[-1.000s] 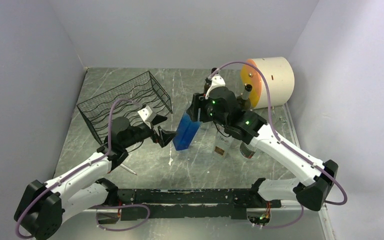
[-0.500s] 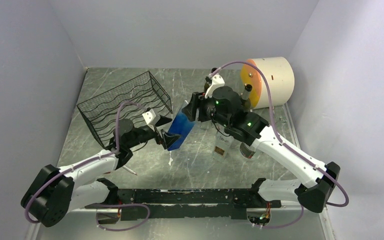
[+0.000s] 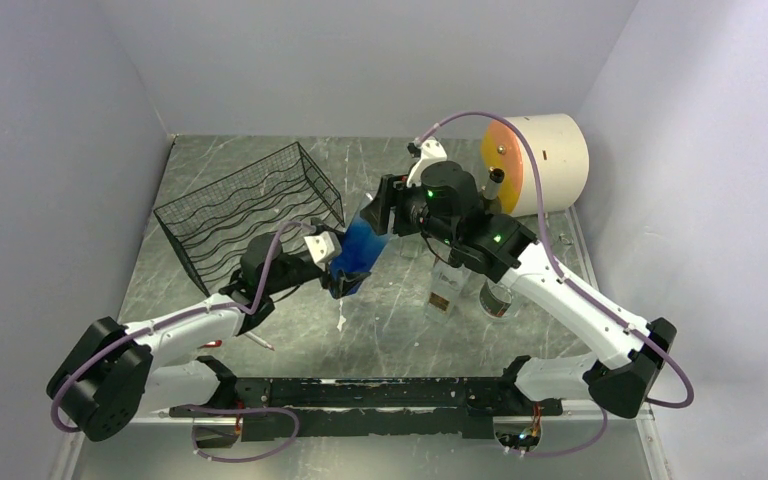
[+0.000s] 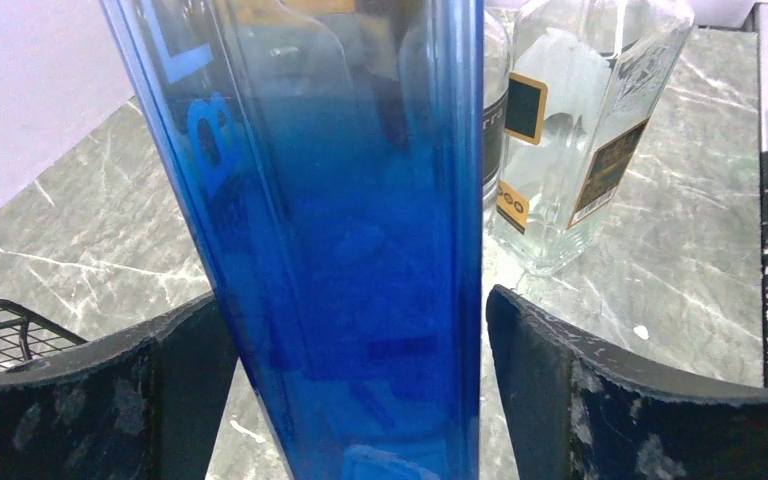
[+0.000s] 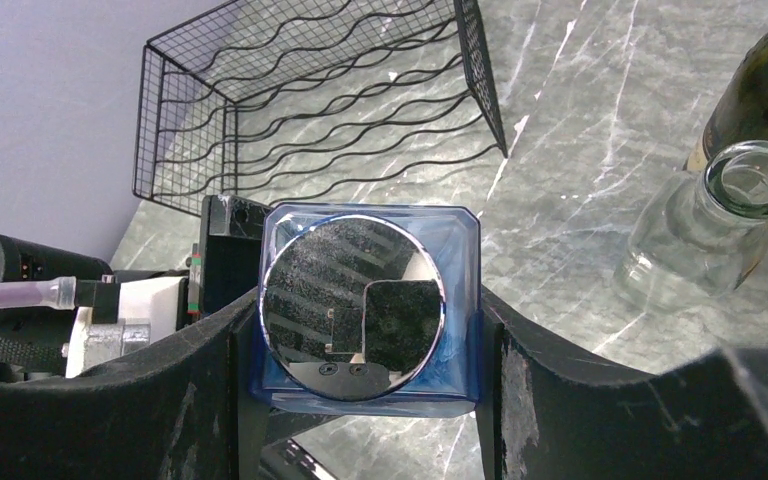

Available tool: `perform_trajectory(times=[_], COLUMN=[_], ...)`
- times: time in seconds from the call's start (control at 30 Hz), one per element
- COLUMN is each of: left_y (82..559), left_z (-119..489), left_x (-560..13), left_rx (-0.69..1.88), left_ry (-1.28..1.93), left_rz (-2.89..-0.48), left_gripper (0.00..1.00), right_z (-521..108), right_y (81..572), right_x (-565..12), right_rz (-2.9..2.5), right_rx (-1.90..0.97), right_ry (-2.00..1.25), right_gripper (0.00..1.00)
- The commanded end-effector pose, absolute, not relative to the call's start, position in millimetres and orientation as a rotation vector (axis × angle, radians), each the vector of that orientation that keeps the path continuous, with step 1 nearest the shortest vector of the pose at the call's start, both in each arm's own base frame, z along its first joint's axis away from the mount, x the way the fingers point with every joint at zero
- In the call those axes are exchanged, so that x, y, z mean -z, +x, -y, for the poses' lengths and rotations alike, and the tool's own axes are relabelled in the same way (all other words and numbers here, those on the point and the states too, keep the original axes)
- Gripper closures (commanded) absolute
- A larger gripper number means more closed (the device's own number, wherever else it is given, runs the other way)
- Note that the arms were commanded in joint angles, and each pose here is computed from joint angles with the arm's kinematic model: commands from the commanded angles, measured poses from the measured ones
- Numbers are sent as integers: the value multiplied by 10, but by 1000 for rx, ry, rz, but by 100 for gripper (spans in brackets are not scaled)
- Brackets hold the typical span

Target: Put the wine bottle on the wine rack

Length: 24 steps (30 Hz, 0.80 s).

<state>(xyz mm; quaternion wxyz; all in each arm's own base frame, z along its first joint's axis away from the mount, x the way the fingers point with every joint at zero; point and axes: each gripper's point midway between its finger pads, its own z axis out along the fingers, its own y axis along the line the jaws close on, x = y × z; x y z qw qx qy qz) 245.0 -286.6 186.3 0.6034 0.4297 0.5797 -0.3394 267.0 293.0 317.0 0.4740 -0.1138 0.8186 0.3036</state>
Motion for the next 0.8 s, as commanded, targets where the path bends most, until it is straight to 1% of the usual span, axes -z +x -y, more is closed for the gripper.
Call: perform_trajectory(times=[0.0,0.07,0.17,0.3,0.37,0.43,0.57,0.63,0.7,0.77], left_y=[2534,2537,2539,2508,2517,2538,2547,2524,2510,2517], left_z=[2892,2885,2878,2869,2873,2878,2914,2918,2919,2914], left_x=[-2036,-2060,-2075,-2106,-2150,-2161,-2110,-2060,-2044,-2069], left_rx=[727,722,719,721,715,709,733,746,755,748], left_ry=[994,984,978,982,985,984,990,992,991,989], left_rz=[-1261,-1249,-1246,-1229,-1220,-1224,-1252,-1257,-1256,-1252], left_gripper=[8,8,13,24,27,25,12,10,12,20], right_z=[-2981,-2974,-2963,-2967,-2967,-2965,-2958,-2958,-2961,-2950], right_y=[2658,2636,2599,2557,2525,2502,2470,2450,2426,2414], right_x=[-3943,-3947,-3967,-3946,-3953,-3975,-4035,-4058,-4054,-4049], right_rz=[-1793,-1793,-1793,-1805,-1799,-1793,-1773,-1765,-1763,-1765], right_rx=[-916,-924,-928,-937,-953,-966,-987,-1003,-1017,-1020], right_ry=[-186,-188,-204,-227,-233,-236,-237,-234,-236,-232], right_gripper=[75,75,73,69,68,67,68,68,68,68])
